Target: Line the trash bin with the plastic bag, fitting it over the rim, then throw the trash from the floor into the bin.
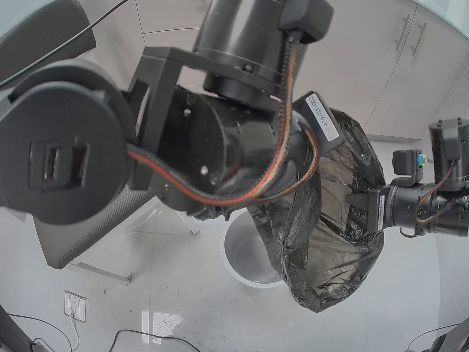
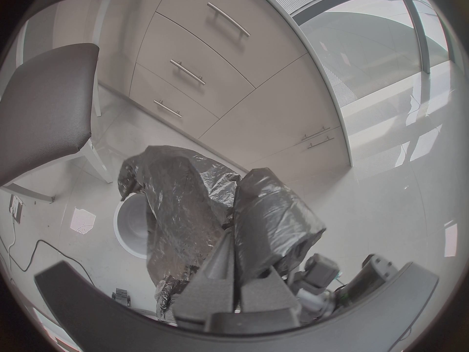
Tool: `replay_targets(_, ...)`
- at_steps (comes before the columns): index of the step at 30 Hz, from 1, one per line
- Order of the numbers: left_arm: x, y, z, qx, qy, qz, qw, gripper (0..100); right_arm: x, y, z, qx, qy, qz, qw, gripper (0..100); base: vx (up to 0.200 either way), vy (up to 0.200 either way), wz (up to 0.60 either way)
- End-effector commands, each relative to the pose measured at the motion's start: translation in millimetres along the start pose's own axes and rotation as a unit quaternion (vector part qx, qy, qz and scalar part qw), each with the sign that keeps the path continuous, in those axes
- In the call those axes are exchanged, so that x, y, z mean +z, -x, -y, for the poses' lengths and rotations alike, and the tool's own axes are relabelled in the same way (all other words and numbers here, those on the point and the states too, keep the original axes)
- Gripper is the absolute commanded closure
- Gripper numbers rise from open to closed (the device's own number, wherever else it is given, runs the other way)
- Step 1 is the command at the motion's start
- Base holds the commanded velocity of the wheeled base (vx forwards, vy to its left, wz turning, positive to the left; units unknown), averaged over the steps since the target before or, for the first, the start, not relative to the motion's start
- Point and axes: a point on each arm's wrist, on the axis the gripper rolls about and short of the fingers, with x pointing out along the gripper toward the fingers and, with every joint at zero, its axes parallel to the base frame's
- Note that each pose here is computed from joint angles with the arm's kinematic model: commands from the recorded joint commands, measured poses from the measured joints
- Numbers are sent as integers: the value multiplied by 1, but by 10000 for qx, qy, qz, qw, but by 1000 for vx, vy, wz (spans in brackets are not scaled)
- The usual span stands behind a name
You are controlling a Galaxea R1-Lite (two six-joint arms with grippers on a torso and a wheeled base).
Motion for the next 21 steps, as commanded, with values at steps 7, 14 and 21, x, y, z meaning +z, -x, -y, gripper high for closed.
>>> replay_targets(7, -12, -5, -3, 100, -79, -184, 9997, 100, 20, 25, 3, 363, -551, -100, 9978, 100, 0, 0, 0)
replay_targets(14, -15, -5, -6, 159, -75, -226, 9996, 100, 13, 18, 2, 717, -863, -419, 9928, 100, 0, 0, 0)
replay_targets(21, -17, -6, -9, 211, -91, -264, 9994, 100, 7, 8, 1, 676, -839, -582, 9925, 100, 0, 0, 0)
